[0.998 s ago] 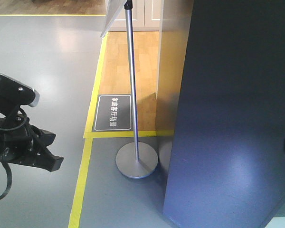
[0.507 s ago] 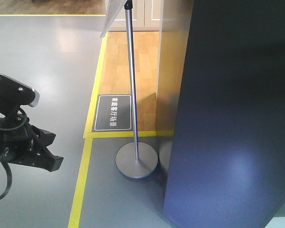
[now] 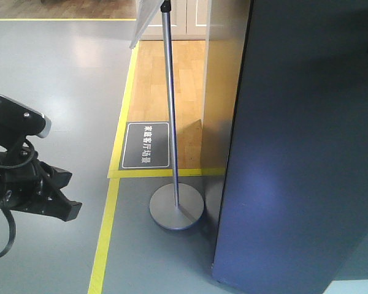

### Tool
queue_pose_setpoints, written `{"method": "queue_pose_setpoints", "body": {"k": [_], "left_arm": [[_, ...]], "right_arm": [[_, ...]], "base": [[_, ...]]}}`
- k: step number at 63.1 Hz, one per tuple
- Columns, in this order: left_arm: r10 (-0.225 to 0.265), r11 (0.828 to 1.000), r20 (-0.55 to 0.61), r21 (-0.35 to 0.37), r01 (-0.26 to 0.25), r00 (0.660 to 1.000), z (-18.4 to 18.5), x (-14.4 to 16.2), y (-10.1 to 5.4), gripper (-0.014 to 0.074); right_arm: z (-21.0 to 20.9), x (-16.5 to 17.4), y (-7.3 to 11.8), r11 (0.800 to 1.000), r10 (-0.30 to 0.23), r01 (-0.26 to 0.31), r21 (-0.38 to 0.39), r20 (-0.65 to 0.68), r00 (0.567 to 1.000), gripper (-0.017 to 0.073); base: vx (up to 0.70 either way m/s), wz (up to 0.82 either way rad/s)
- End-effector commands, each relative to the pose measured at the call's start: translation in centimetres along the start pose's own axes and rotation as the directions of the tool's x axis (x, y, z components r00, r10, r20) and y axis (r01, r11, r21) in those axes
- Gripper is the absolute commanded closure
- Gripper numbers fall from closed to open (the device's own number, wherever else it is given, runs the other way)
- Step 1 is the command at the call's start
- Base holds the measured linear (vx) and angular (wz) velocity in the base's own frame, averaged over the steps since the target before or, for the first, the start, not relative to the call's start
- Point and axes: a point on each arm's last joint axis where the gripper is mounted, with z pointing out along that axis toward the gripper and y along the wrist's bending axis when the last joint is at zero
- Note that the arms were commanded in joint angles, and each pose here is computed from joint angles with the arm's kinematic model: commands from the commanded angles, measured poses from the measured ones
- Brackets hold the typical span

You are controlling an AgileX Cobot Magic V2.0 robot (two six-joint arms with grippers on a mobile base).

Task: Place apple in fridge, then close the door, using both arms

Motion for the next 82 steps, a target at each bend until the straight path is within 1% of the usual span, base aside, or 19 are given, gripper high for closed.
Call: {"method": "queue_pose_setpoints", "body": {"k": [1, 18, 31, 49, 60, 68, 73, 74, 77, 79, 81, 82], "left_arm": [[-0.011, 1.000, 0.113, -0.006, 0.012, 0.994, -1.1, -1.4, 0.1, 0.0600], [-0.011, 1.000, 0.113, -0.006, 0.012, 0.994, -1.1, -1.4, 0.1, 0.0600], [-0.011, 1.000, 0.113, -0.006, 0.012, 0.994, -1.1, -1.4, 0.1, 0.0600], [-0.011, 1.000, 0.113, -0.006, 0.012, 0.993, -1.1, -1.4, 0.1, 0.0600], [-0.011, 1.000, 0.113, -0.006, 0.012, 0.993, -1.1, -1.4, 0.1, 0.0600], [-0.011, 1.000, 0.113, -0.006, 0.012, 0.993, -1.1, -1.4, 0.1, 0.0600], [-0.011, 1.000, 0.113, -0.006, 0.012, 0.993, -1.1, -1.4, 0.1, 0.0600], [-0.011, 1.000, 0.113, -0.006, 0.012, 0.993, -1.1, -1.4, 0.1, 0.0600], [-0.011, 1.000, 0.113, -0.006, 0.012, 0.993, -1.1, -1.4, 0.1, 0.0600], [-0.011, 1.000, 0.113, -0.006, 0.012, 0.993, -1.1, -1.4, 0.1, 0.0600], [-0.011, 1.000, 0.113, -0.006, 0.012, 0.993, -1.1, -1.4, 0.1, 0.0600], [-0.011, 1.000, 0.113, -0.006, 0.012, 0.993, -1.1, -1.4, 0.1, 0.0600]], "right_arm": [[0.1, -2.9, -0.3, 1.000, -0.017, 0.017, 0.003, 0.156, 0.988, 0.0564], [5.5, -3.1, 0.0, 1.000, -0.011, 0.012, -0.004, 0.144, 0.989, 0.0564], [7.6, -3.2, 0.1, 1.000, -0.006, 0.007, -0.003, 0.132, 0.991, 0.0564], [7.6, -2.8, 0.0, 1.000, -0.008, 0.007, 0.003, 0.088, 0.996, 0.0564], [6.1, -3.3, -0.2, 1.000, -0.001, 0.001, 0.016, 0.039, 0.999, 0.0564], [3.9, -3.5, -0.3, 1.000, 0.023, -0.022, 0.015, -0.054, 0.998, 0.0564], [2.5, -3.1, 0.3, 0.999, -0.033, 0.031, -0.021, -0.108, 0.994, 0.0564], [2.2, -3.0, 0.5, 0.997, -0.071, 0.067, -0.036, -0.115, 0.991, 0.0564], [1.4, -2.4, 1.4, 0.990, -0.124, 0.114, -0.079, -0.136, 0.983, 0.0564], [0.6, -2.2, 1.8, 0.986, -0.144, 0.131, -0.103, -0.136, 0.980, 0.0564], [-0.1, -1.9, 2.2, 0.983, -0.152, 0.135, -0.125, -0.142, 0.978, 0.0564], [-0.4, -1.6, 2.5, 0.983, -0.145, 0.124, -0.138, -0.153, 0.978, 0.0564]], "base": [[0.00, 0.00], [0.00, 0.00], [0.00, 0.00], [0.00, 0.00], [0.00, 0.00], [0.00, 0.00], [0.00, 0.00], [0.00, 0.00], [0.00, 0.00], [0.00, 0.00], [0.00, 0.00], [0.00, 0.00]]}}
